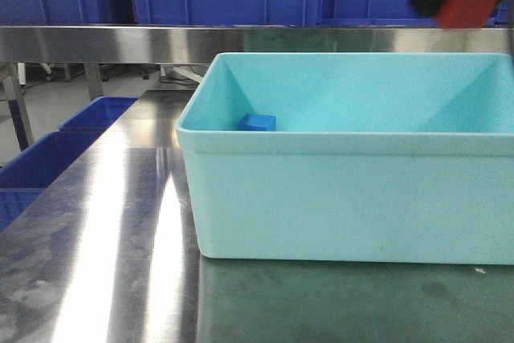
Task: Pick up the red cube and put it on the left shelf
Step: 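Close the right gripper on the red cube and lift it out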
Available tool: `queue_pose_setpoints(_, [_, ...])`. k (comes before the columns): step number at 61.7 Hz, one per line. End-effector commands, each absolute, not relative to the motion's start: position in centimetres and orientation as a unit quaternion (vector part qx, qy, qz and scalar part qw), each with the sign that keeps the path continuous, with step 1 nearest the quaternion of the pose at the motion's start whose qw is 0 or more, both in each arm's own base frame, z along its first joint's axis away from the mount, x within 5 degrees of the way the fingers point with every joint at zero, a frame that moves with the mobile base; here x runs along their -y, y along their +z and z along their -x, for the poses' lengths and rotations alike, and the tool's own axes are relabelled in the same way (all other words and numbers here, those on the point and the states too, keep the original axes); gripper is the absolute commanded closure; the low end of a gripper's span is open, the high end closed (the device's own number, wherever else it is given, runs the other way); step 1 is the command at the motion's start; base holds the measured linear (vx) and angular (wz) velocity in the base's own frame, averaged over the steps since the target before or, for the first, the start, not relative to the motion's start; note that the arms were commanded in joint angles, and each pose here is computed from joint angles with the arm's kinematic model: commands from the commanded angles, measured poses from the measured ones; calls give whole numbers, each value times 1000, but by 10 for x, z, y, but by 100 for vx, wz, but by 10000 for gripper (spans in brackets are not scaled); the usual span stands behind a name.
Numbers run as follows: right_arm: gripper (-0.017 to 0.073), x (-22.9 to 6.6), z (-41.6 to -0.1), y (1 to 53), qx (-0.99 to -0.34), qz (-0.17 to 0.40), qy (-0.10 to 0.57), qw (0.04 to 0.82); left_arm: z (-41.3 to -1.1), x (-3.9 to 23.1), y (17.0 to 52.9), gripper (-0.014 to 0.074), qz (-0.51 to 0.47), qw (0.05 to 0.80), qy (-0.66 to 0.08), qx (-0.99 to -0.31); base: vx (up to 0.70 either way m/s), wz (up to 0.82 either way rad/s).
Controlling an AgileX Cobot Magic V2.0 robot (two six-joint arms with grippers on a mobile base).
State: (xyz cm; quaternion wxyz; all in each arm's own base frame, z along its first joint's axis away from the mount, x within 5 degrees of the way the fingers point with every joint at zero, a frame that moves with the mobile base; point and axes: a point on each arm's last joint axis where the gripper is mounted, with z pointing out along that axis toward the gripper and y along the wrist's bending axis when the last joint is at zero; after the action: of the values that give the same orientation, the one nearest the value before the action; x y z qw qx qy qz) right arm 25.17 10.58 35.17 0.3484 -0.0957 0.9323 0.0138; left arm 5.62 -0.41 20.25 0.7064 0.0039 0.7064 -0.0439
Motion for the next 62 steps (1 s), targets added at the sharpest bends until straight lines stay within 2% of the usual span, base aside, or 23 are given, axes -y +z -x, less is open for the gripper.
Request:
queue_pose_setpoints(1, [377,-84,-228,374,-901,105,-5,420,-56,3,203,492,2,734,-45,-678,0,0])
queue_pose_setpoints(26, [377,-10,-141,333,-895,14,-47,444,-56,3,203,492,2,734,-45,-678,0,0])
queue_pose_setpoints(41, [377,2,-94,319,-868,1,-37,494,-56,3,203,492,2,734,-45,-678,0,0])
queue_pose_setpoints(53, [377,9,-57,315,-816,-4,-14,578,-56,3,203,492,2,734,-45,-678,0,0])
queue_pose_setpoints(62, [377,13,-39,310,-792,-8,-4,610,-56,3,203,492,2,734,-45,-678,0,0])
